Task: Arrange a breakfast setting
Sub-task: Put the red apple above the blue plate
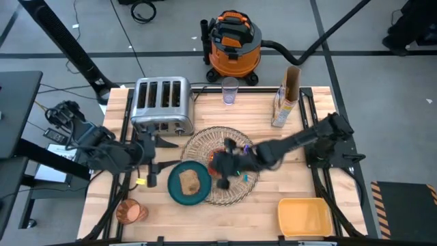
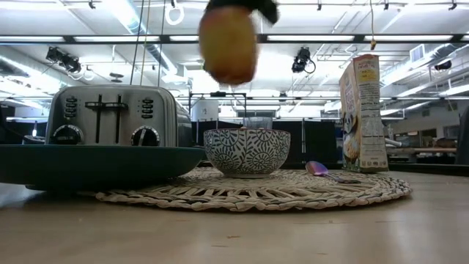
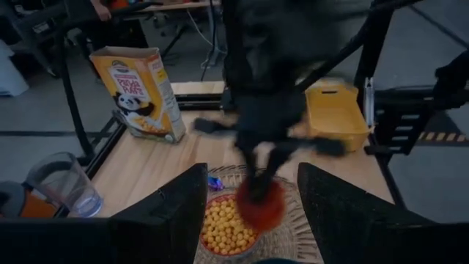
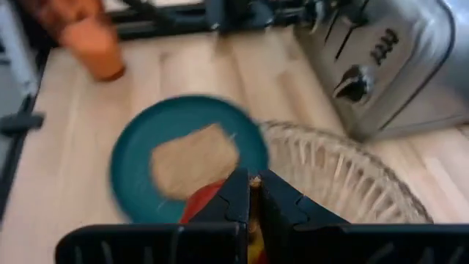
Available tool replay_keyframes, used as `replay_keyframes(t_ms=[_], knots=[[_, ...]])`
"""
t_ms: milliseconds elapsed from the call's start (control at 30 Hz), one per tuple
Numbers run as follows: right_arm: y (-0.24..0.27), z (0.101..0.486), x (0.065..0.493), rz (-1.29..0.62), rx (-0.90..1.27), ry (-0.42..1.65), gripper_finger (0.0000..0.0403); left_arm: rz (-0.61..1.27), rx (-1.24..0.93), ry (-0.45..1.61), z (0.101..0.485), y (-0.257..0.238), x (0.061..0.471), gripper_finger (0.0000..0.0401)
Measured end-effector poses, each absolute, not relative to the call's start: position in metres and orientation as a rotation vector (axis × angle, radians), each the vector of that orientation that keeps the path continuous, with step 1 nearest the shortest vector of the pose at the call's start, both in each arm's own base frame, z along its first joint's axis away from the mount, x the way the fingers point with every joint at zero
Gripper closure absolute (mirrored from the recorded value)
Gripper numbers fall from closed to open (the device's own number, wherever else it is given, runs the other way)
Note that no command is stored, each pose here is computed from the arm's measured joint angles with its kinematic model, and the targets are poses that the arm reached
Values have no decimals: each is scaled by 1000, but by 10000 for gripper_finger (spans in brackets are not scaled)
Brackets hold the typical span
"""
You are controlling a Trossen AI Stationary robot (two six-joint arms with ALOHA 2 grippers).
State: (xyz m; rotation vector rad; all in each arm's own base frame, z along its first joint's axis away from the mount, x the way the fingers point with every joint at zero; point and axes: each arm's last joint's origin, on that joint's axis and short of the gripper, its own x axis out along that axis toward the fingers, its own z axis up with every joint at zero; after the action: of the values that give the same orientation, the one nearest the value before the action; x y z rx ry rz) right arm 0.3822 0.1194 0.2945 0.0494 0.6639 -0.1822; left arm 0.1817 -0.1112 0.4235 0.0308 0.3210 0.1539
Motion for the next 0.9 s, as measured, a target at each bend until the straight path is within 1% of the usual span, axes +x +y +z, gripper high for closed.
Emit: replay_keyframes(t_ms=[100,267,433,633,767,900], knots=[[86,282,398,-207,86,593,384,154,5,309,426,-109,178,182],[33,263,408,-294,121,492,384,155,9,310,426,-108,178,182],[-3,258,415,-341,100,431,385,175,9,309,426,-105,181,182],[-32,232,430,-361,132,456,385,214,16,279,430,-97,187,182],[-42,217,434,-393,123,485,386,223,15,281,430,-95,188,182],[-50,207,441,-397,133,454,386,222,25,283,430,-95,188,182]])
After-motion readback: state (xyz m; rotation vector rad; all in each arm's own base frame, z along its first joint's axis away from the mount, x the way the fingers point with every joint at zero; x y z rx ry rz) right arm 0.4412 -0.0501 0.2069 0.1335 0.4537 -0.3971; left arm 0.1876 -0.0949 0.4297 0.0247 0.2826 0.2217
